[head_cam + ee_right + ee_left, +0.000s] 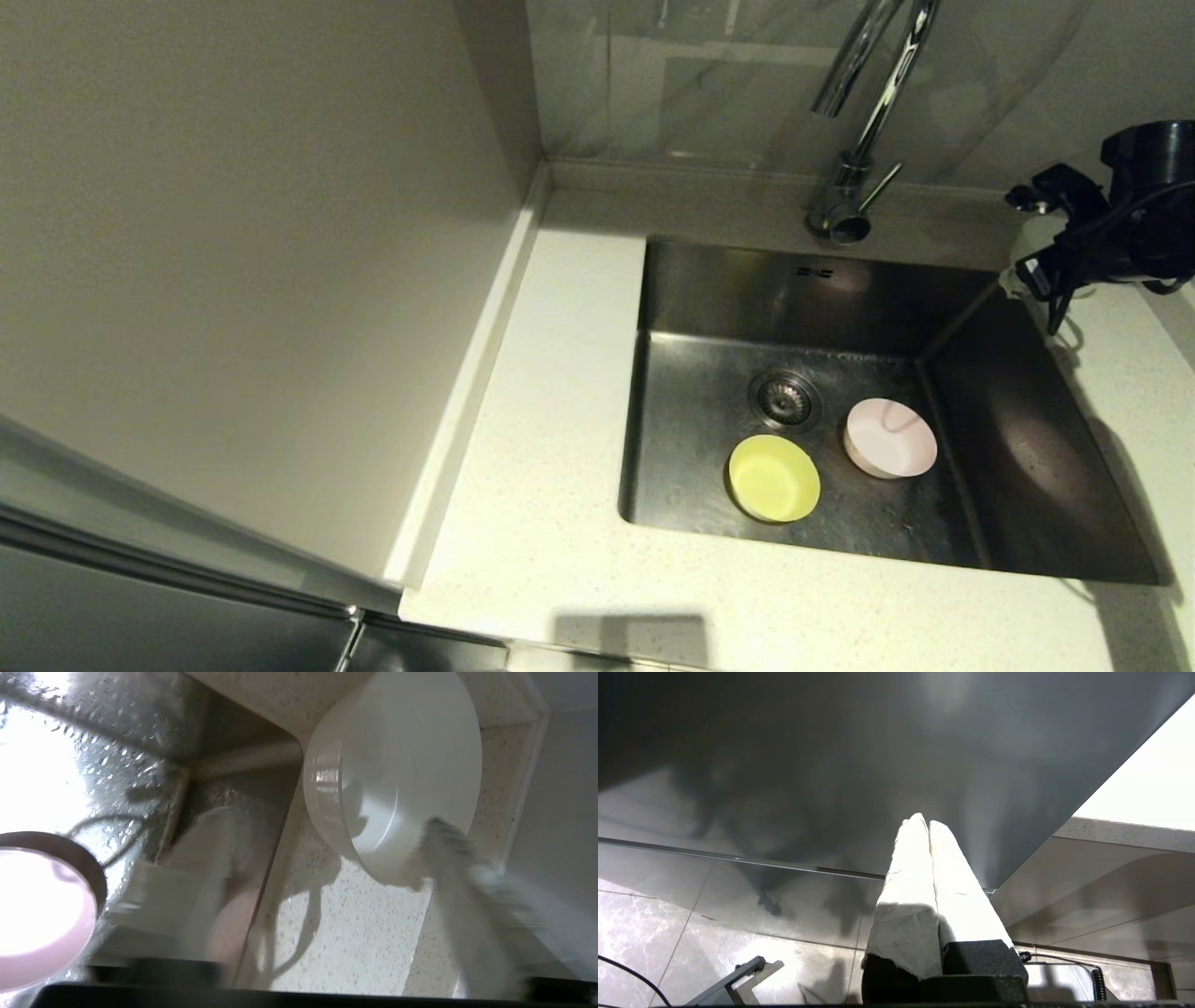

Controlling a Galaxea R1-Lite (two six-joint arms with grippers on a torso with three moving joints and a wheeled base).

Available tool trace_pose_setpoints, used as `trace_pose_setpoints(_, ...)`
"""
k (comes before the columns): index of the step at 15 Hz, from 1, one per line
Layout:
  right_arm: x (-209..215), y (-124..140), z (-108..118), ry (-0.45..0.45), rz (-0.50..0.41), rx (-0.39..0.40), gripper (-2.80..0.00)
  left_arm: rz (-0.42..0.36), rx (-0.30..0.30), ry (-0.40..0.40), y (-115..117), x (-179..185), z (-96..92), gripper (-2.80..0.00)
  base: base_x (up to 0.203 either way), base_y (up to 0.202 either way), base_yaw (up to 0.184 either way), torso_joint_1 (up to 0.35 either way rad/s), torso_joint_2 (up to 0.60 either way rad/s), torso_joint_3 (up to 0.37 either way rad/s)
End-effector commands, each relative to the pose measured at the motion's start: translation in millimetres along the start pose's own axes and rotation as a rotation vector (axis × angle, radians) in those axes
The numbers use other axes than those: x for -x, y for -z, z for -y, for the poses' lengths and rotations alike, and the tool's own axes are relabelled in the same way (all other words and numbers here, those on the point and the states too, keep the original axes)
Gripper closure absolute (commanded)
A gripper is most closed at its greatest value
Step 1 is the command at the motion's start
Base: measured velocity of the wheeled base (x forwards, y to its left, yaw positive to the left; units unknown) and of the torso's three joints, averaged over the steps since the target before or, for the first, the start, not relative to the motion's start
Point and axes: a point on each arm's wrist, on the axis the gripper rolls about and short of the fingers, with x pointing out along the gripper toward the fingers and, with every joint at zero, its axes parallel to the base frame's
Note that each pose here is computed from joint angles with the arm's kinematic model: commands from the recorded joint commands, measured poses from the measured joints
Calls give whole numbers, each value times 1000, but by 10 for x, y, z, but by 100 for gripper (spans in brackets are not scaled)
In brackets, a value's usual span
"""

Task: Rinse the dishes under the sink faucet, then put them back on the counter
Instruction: Put a bowl into the sink

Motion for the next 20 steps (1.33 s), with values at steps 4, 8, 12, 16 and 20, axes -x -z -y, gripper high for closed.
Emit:
trace_pose_setpoints(4,-61,33,-29,0,-13,4,0,2,0,0,0,1,0,0,0,0,0,0,0,0)
trace_pose_setpoints(8,17,-4,14,6,1,-2,0,2,0,0,0,1,0,0,0,0,0,0,0,0)
trace_pose_setpoints(12,129,-61,70,17,21,-21,0,2,0,0,0,1,0,0,0,0,0,0,0,0)
trace_pose_setpoints(16,325,-175,122,24,65,-34,0,2,0,0,0,1,0,0,0,0,0,0,0,0)
trace_pose_setpoints(20,364,-193,115,41,51,-28,0,2,0,0,0,1,0,0,0,0,0,0,0,0)
